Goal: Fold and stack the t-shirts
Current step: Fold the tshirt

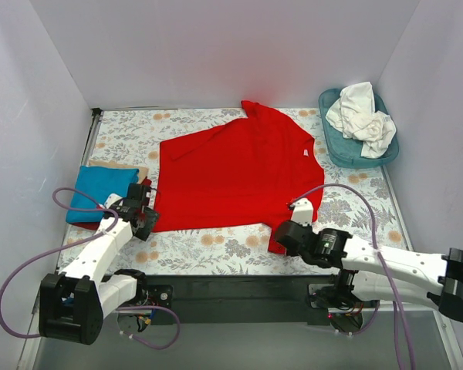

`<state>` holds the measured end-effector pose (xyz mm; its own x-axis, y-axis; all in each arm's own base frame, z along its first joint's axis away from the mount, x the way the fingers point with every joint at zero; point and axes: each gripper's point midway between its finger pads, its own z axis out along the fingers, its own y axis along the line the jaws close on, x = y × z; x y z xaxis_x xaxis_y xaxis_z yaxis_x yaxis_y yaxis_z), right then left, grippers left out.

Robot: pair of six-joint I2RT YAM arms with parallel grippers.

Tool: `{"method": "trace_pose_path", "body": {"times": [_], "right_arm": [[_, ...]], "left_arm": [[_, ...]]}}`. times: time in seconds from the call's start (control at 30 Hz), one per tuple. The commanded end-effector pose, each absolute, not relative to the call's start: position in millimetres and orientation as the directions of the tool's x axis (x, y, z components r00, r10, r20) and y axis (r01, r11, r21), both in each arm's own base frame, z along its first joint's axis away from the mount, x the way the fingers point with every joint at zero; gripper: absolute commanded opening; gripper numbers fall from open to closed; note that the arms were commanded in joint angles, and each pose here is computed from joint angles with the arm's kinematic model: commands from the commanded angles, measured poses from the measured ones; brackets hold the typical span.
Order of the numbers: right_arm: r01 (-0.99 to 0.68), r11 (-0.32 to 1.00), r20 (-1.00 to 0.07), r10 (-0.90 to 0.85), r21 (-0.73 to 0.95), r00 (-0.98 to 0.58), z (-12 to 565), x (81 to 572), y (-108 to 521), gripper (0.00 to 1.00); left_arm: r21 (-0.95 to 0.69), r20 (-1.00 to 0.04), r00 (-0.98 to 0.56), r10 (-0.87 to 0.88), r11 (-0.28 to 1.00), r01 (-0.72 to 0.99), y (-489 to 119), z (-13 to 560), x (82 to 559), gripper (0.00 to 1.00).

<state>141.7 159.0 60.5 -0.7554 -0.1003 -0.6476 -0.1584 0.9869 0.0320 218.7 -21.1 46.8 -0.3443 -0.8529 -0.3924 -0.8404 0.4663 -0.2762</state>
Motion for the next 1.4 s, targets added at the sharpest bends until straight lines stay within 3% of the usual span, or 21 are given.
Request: {"method": "trace_pose_path", "body": {"times": [0.0,0.27,0.63,0.8,0.9,1.17,1.37], "right_arm": [[-0.054,0.991,-0.682,0.044,0.121,-0.73,67,145,147,0.01],[0.039,0.919,-0.683,0.32,0.393,-0.657,88,144,138,0.01],[0.071,0.862,-0.665,0.437,0.502,-0.605,110,144,128,0.01],[0.069,0.816,-0.652,0.506,0.574,-0.564,130,146,125,0.01],[0.058,0.773,-0.633,0.557,0.632,-0.538,143,147,123,0.01],[0.028,0.662,-0.569,0.665,0.749,-0.484,170,145,114,0.01],[0.002,0.695,-0.613,0.636,0.719,-0.469,189,147,111,0.01]], "left_arm": [[-0.268,-0.397,-0.323,-0.859,0.445,-0.854,-18,41,219,0.44],[-0.253,-0.372,-0.322,-0.871,0.429,-0.867,-21,27,217,0.43],[-0.223,-0.359,-0.33,-0.873,0.424,-0.878,-22,11,217,0.38],[-0.231,-0.368,-0.332,-0.869,0.431,-0.872,-21,12,220,0.23],[-0.24,-0.375,-0.332,-0.865,0.437,-0.867,-21,16,222,0.01],[-0.249,-0.406,-0.314,-0.858,0.435,-0.865,-15,28,218,0.0],[-0.254,-0.401,-0.315,-0.86,0.435,-0.864,-16,32,218,0.0]]}}
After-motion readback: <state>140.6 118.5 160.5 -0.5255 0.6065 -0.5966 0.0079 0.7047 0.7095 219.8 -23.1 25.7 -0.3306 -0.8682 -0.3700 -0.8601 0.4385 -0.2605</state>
